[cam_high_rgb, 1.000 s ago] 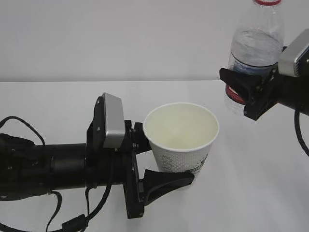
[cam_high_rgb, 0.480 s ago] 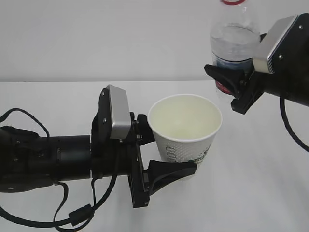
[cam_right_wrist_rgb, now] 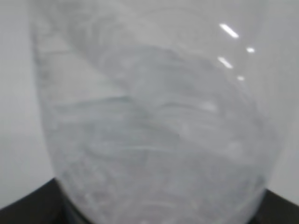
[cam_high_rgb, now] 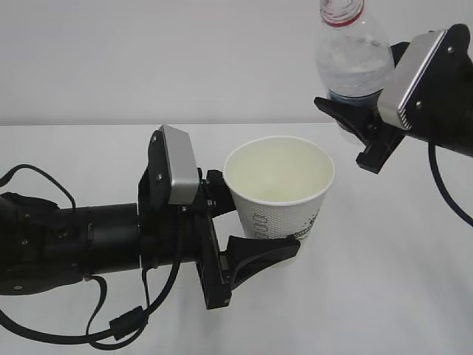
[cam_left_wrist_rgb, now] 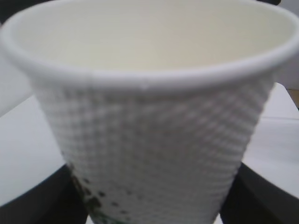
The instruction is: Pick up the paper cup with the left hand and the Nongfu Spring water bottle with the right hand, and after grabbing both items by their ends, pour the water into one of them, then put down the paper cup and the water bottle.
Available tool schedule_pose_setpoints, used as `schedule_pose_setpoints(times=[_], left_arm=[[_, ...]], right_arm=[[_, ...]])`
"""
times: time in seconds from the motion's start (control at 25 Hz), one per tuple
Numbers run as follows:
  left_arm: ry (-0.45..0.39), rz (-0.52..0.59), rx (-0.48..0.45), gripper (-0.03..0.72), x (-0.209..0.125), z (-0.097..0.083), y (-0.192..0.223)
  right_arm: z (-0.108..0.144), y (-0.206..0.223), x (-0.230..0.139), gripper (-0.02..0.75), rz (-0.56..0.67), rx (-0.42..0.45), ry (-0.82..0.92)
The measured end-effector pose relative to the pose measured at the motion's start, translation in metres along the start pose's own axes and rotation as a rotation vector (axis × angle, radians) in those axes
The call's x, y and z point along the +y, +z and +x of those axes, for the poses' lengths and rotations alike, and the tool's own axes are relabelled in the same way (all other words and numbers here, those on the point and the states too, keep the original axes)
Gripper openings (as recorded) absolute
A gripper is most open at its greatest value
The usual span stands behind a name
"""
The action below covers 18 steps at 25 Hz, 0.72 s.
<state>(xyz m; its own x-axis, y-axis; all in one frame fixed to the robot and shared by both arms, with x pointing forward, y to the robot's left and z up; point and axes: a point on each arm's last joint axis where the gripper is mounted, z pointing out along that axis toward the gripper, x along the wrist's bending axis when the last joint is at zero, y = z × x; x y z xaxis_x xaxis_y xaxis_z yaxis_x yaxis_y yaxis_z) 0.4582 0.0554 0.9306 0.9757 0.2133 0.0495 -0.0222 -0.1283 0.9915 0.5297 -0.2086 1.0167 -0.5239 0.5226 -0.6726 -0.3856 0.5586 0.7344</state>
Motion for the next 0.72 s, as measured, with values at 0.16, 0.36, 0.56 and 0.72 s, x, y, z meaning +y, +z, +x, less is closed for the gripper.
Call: schedule_pose_setpoints(times=[0.16,0.36,0.56,0.72], left_arm=[[-0.001,0.002,0.002,0.545,-0.0002,0.0002,0.0000],[-0.001,0.024,0.009,0.542,-0.0022,0.0008,0.0000],[-0.001,0.026,0.009,0.540,-0.0024,0.0008,0.0000],[-0.001,0.026,0.009,0.537,-0.0024,0.0008,0.0000]], right_arm=[[0.0000,0.0000,0.0000,0.458,0.000,0.000,-0.072],[0.0000,0.0000,0.0000,0.458,0.000,0.000,-0.134],[-0.0020,0.0000,-0.0004,0.458,0.006,-0.021,-0.183],[-0.0038,0.0000,-0.0008,0.458,0.013,-0.040,-0.216]])
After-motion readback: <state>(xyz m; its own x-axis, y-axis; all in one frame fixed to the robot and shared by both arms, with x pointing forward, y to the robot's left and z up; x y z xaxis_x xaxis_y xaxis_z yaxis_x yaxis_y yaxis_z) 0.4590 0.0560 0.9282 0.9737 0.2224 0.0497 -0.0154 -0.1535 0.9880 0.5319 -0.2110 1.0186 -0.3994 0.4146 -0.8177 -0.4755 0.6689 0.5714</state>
